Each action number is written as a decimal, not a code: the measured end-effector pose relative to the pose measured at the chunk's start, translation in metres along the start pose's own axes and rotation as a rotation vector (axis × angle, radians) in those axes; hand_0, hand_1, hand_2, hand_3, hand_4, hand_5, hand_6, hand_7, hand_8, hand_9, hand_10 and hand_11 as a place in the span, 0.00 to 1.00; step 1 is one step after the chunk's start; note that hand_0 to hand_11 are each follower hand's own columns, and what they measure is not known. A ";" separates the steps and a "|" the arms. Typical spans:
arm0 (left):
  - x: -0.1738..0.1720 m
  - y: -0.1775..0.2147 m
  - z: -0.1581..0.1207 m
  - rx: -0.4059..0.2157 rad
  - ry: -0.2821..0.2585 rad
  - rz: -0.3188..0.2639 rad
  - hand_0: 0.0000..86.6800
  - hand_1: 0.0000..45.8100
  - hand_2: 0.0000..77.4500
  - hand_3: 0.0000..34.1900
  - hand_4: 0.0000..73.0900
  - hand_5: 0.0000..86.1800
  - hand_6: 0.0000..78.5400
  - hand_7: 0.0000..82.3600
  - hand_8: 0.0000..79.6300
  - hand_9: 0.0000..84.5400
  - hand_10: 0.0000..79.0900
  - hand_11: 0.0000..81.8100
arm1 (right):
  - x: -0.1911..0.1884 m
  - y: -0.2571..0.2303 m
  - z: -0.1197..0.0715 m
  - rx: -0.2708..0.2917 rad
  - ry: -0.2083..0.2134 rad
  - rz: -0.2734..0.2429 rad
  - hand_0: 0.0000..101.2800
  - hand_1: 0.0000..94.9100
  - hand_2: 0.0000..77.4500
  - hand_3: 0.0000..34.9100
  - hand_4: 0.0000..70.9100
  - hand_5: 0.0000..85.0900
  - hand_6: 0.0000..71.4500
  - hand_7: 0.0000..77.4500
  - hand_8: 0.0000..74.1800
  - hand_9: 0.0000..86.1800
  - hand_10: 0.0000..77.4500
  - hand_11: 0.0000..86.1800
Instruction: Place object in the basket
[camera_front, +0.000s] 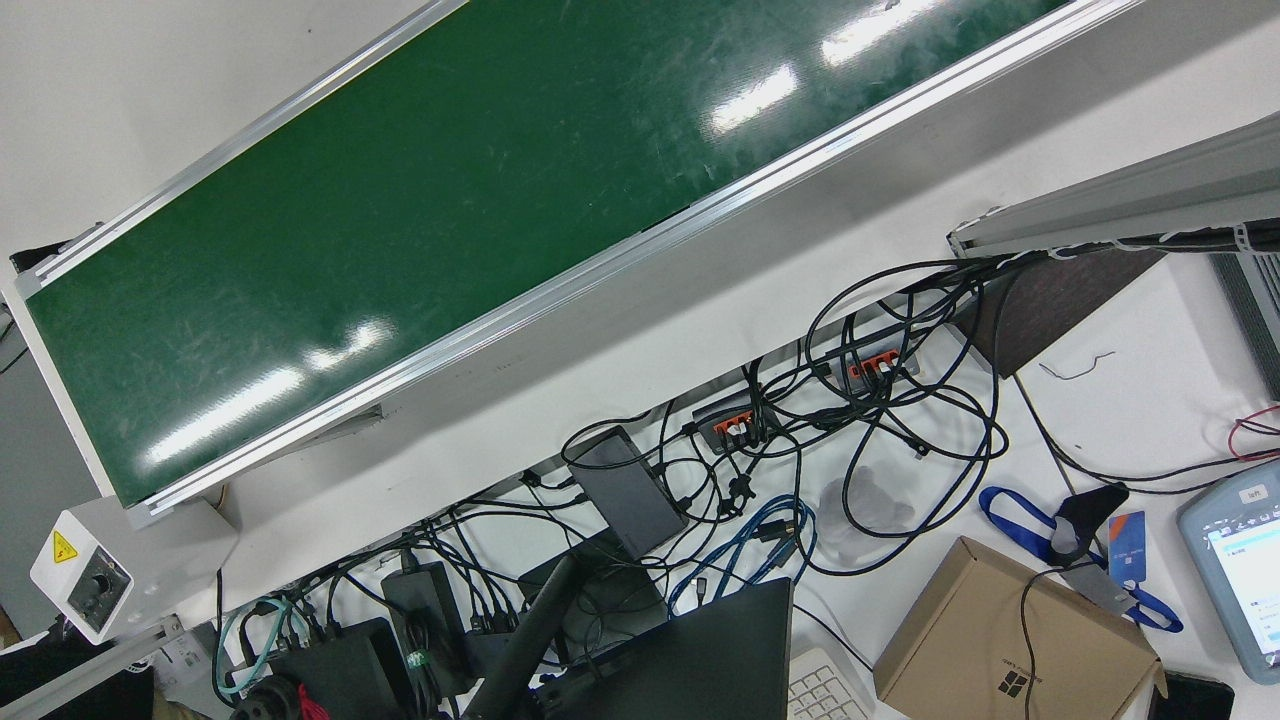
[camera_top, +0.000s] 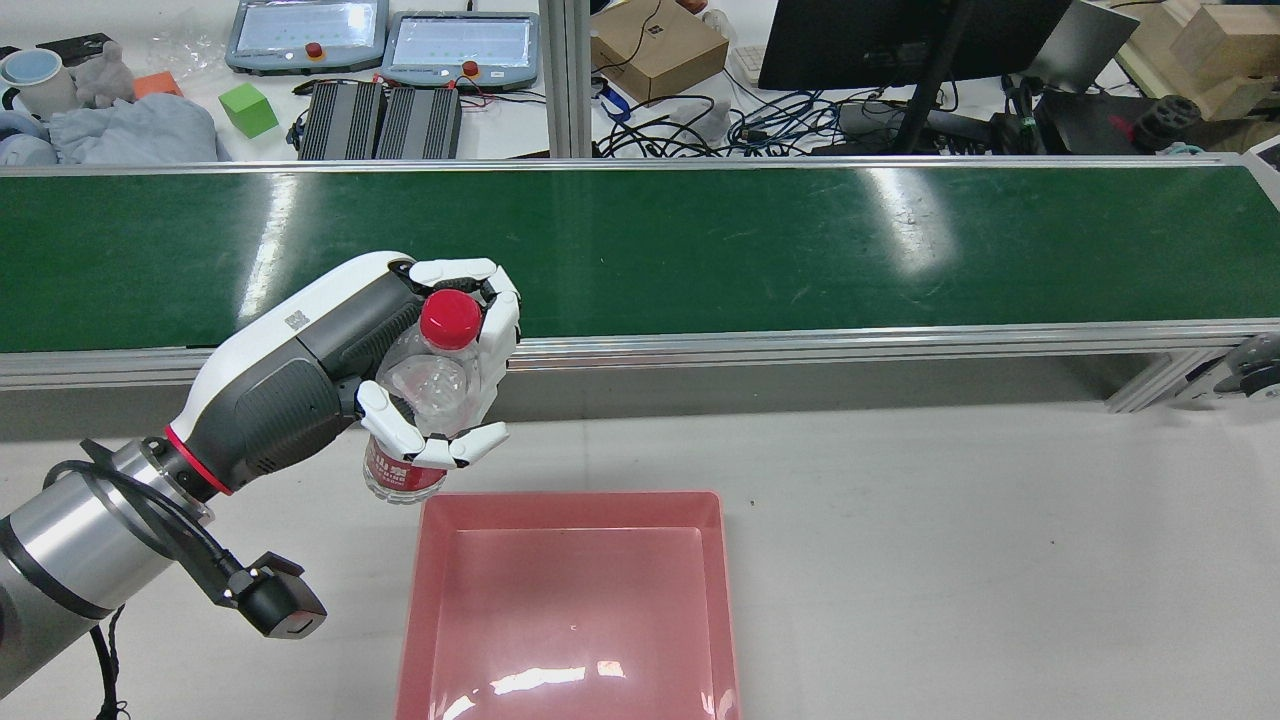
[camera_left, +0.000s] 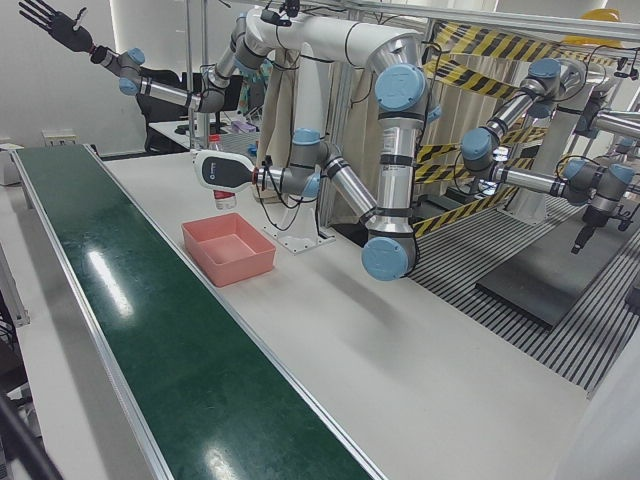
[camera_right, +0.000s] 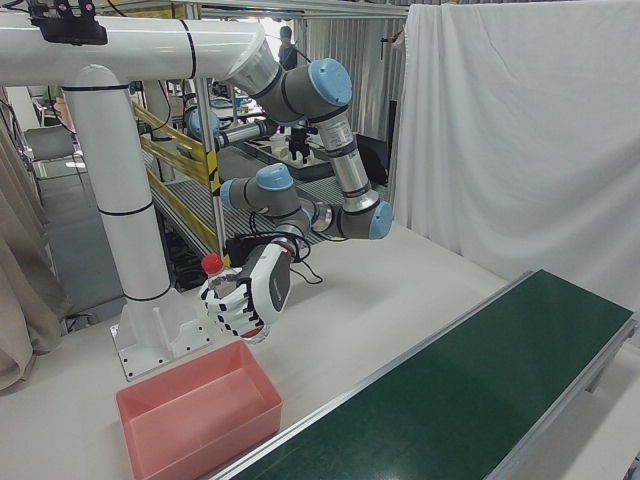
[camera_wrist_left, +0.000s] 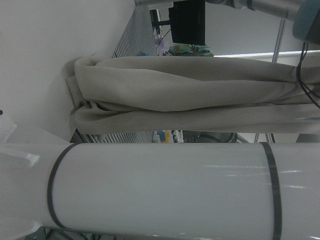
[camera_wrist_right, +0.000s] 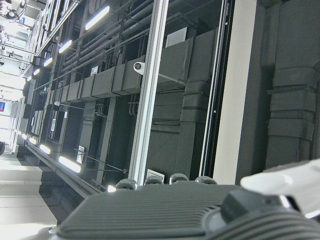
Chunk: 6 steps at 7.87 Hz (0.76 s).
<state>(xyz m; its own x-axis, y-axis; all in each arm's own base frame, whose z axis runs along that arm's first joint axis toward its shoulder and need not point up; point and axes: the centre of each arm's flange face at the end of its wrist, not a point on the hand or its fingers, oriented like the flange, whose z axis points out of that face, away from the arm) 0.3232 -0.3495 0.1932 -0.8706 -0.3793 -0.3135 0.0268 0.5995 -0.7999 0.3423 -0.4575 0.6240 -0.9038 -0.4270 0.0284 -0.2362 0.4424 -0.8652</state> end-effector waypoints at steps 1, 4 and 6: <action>-0.003 0.000 -0.002 -0.001 -0.002 -0.002 0.88 0.26 0.31 0.00 0.60 0.75 0.78 0.73 0.82 0.70 0.77 0.65 | 0.000 0.000 0.000 -0.001 0.000 0.000 0.00 0.00 0.01 0.01 0.01 0.00 0.00 0.01 0.00 0.00 0.00 0.00; -0.004 0.002 -0.005 -0.056 0.034 -0.038 0.51 0.00 0.01 0.01 0.16 0.82 0.78 0.73 0.82 0.70 0.77 0.66 | 0.000 0.000 0.000 0.001 0.000 0.000 0.00 0.00 0.01 0.01 0.01 0.00 0.00 0.01 0.00 0.00 0.00 0.00; -0.018 -0.003 -0.023 -0.102 0.067 -0.098 0.51 0.00 0.01 0.01 0.22 0.82 0.69 0.75 0.82 0.70 0.77 0.66 | 0.000 -0.001 -0.001 0.002 0.000 0.000 0.00 0.00 0.01 0.01 0.01 0.00 0.00 0.01 0.00 0.00 0.00 0.00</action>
<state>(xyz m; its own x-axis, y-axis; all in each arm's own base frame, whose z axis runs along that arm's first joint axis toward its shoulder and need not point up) 0.3276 -0.3284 0.2128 -0.8975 -0.3936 -0.1990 -0.1069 0.6319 -0.7676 0.3423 -0.4573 0.6248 -0.9038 -0.4270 0.0285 -0.2355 0.4407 -0.8662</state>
